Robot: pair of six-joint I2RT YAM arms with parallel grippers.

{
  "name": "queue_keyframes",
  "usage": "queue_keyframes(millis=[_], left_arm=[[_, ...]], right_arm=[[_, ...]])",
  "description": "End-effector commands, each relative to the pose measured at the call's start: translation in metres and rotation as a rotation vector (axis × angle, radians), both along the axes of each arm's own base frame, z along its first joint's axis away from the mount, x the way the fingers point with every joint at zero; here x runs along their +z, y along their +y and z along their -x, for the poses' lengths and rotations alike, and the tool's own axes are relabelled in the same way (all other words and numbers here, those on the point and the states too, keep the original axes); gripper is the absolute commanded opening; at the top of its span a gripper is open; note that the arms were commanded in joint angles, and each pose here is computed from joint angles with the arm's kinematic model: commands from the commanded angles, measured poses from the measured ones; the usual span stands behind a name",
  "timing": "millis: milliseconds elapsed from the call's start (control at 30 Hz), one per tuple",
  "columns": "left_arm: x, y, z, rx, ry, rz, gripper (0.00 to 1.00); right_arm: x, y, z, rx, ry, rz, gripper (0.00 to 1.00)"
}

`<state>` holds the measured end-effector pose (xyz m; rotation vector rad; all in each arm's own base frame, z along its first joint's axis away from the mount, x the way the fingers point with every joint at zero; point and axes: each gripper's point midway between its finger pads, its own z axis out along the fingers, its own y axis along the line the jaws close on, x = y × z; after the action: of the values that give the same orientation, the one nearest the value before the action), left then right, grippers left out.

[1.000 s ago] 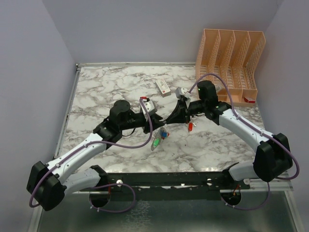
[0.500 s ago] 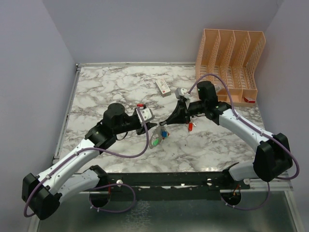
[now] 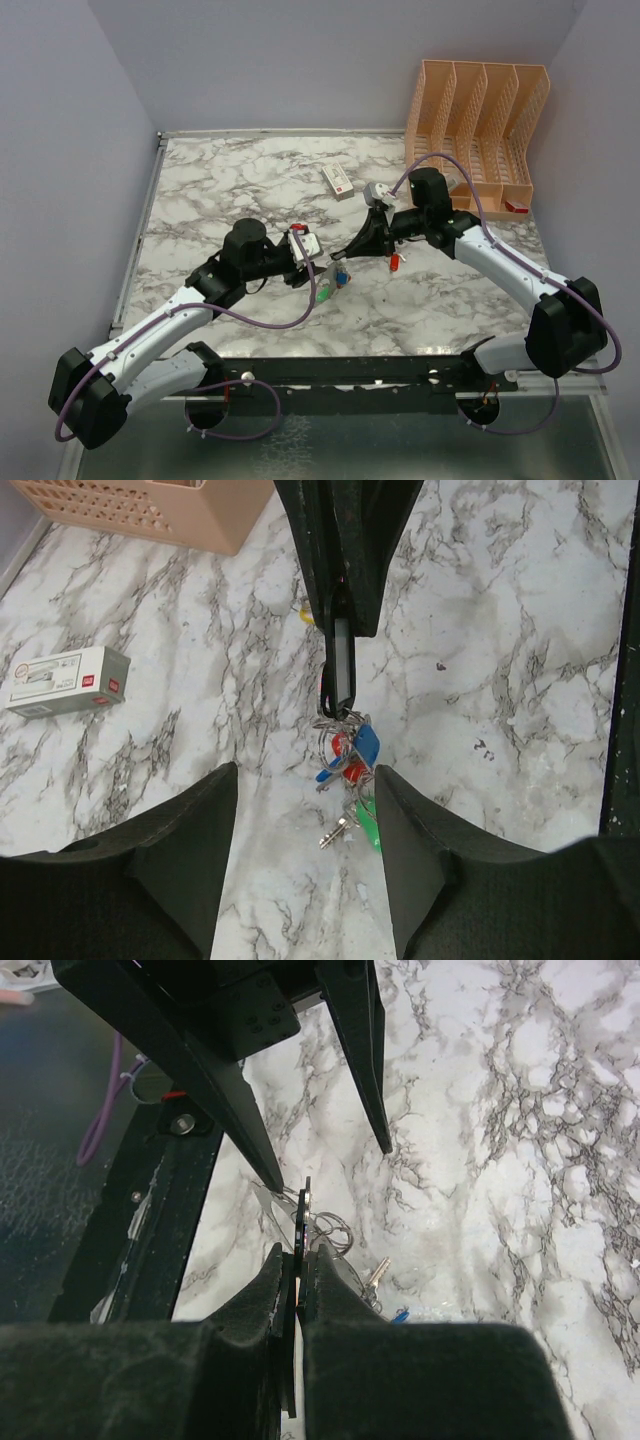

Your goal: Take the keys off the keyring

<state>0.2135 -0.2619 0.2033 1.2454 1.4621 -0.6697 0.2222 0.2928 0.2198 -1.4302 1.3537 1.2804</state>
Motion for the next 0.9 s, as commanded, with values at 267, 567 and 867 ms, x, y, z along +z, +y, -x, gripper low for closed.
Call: queue_keyframes(millis=[267,567,867], left_arm=[[0.011,-0.015,0.011,-0.117,-0.018,0.063,0.58],[0.001,-0.026,0.020,-0.202,0.063,0.053,0.50],[-0.002,-0.029,0.016,-0.196,0.087,0.052,0.25]], right_arm=[[0.024,-0.002,0.013,0.033,-0.051,-0.036,0.01],[0.024,-0.001,0.014,0.037,-0.052,-0.032,0.01],[0.023,-0.001,0.015,0.041,-0.054,-0.033,0.01]])
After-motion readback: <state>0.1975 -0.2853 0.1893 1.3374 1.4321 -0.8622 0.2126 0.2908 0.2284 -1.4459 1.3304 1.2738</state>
